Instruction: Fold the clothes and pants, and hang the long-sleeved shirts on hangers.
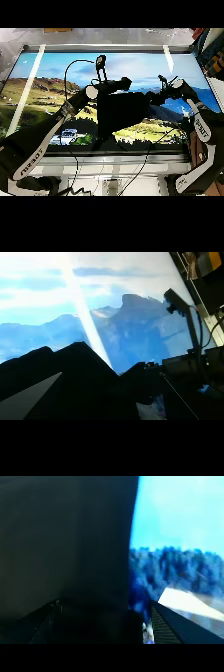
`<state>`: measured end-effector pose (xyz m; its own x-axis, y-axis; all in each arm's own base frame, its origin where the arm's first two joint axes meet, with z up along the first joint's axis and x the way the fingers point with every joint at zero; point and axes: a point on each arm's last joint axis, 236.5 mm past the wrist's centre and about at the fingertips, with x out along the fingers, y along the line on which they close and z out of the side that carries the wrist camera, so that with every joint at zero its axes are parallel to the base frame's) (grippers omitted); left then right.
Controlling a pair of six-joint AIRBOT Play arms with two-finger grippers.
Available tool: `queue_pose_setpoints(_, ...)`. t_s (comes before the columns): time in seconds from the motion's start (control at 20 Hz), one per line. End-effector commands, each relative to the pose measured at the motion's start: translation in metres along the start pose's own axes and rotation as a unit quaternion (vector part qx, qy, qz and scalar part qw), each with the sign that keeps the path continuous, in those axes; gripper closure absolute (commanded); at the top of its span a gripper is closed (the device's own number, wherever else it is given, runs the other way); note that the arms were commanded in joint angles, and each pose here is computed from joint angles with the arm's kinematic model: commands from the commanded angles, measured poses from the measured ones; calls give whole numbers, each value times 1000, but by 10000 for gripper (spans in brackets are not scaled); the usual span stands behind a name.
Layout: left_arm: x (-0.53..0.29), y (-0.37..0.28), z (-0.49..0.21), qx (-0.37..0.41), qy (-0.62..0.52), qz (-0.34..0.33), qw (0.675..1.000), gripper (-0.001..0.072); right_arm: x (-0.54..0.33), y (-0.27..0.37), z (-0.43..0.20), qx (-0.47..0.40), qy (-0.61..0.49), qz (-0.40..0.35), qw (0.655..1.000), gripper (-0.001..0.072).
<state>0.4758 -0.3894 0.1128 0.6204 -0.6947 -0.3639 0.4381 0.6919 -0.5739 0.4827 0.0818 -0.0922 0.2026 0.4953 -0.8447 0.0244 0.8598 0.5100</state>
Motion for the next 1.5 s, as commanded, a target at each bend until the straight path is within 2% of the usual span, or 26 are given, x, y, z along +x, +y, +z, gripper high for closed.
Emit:
queue_pose_setpoints(0.0,0,3,-2,22,6,6,1000,-5,24,6,-15,67,37,37,996,84)
queue_pose_setpoints(0.2,0,7,-3,51,7,15,999,-5,37,39,-31,81,75,94,989,136)
queue_pose_setpoints(0.3,0,8,-3,52,7,16,998,-5,44,56,-47,51,104,106,988,147)
queue_pose_setpoints(0.45,-1,17,-3,111,11,35,993,-4,59,86,-76,-13,148,118,982,165)
queue_pose_setpoints(0.5,-1,21,-3,137,13,43,990,-4,63,96,-81,-41,151,121,980,231)
queue_pose_setpoints(0.55,-2,25,-2,161,14,51,985,-4,65,106,-84,-60,154,123,979,542)
queue_pose_setpoints(0.6,-3,28,-1,186,16,58,981,-4,66,115,-82,-74,150,124,978,681)
queue_pose_setpoints(0.75,-18,30,8,263,25,79,961,-3,46,140,-56,-110,113,132,979,694)
queue_pose_setpoints(0.95,-65,21,30,349,43,111,930,1,-36,166,6,-140,-1,136,981,695)
queue_pose_setpoints(1.1,-109,-4,53,358,27,110,927,8,-134,162,52,-92,-117,128,980,696)
queue_pose_setpoints(1.25,-162,-42,89,366,-34,98,925,8,-236,133,64,-52,-210,110,970,696)
queue_pose_setpoints(1.35,-195,-61,109,377,-70,97,918,10,-298,86,64,5,-269,55,962,695)
queue_pose_setpoints(1.45,-223,-77,122,380,-100,91,915,10,-350,19,40,118,-299,-22,947,695)
